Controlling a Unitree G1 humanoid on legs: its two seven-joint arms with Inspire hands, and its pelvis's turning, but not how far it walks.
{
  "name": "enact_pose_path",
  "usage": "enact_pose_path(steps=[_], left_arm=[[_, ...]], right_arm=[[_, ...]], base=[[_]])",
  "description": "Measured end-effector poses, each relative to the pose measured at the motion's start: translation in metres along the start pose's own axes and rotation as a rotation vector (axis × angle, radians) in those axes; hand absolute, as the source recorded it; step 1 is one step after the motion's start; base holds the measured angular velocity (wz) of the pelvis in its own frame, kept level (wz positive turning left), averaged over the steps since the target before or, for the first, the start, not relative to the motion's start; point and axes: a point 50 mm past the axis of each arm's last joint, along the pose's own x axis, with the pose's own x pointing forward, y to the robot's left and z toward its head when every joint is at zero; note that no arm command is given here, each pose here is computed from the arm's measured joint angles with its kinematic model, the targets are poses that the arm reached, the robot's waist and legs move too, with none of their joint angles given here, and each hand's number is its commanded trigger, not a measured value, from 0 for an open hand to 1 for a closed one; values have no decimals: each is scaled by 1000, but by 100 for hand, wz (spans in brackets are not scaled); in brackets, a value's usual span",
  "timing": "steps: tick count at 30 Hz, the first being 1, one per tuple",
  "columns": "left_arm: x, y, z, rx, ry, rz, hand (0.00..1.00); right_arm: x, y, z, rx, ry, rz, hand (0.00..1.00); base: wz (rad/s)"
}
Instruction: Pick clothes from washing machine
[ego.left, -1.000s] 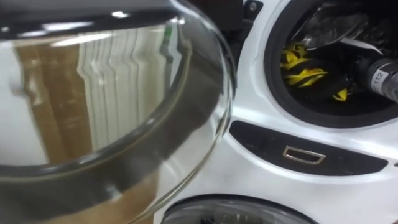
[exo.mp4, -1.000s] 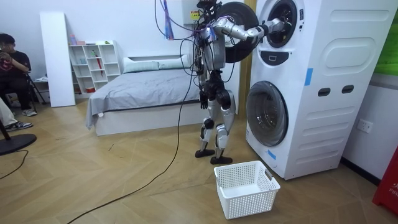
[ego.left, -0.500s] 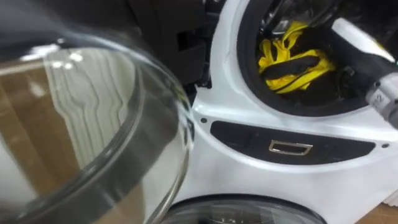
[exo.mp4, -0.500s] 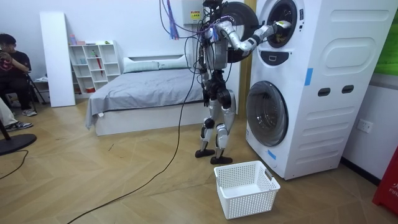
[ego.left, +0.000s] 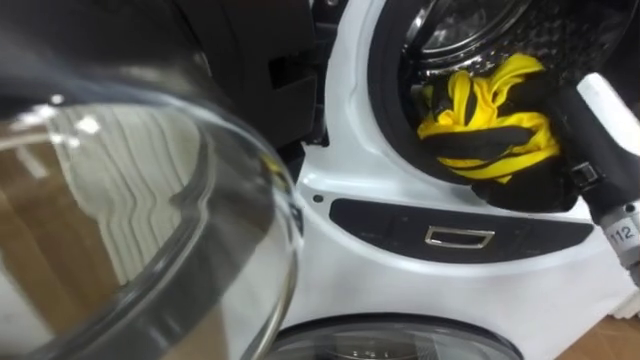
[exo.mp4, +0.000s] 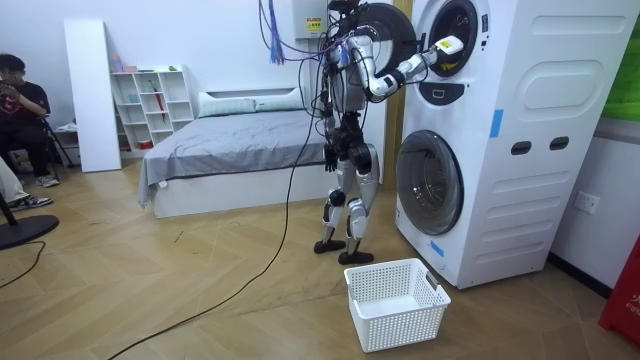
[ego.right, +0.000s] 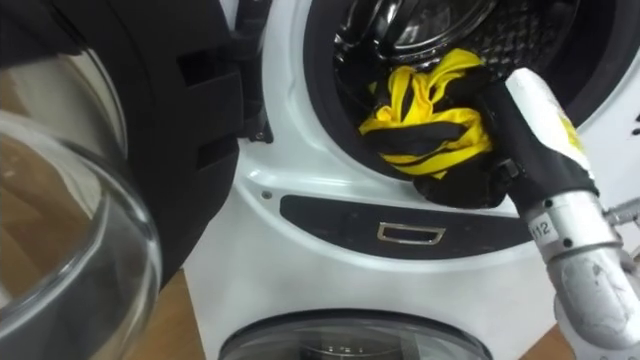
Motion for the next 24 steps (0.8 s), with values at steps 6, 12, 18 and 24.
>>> enact_pose_path(steps=[6, 12, 18, 24], left_arm=[[-1, 4, -4, -26, 0, 9, 0], [-1, 6, -8, -41, 4, 18, 0], [-3, 10, -15, -64, 20, 43, 0], [-3, 8, -18, -57, 32, 51, 0]], right_arm=[[-1, -4, 0, 15, -8, -80, 100], [-10, -6, -4, 37, 1, -123, 100], [-28, -7, -17, 70, 54, -149, 100], [-45, -6, -24, 144, 83, -214, 100]], base=[[-1], [-1], [-7], [-9]])
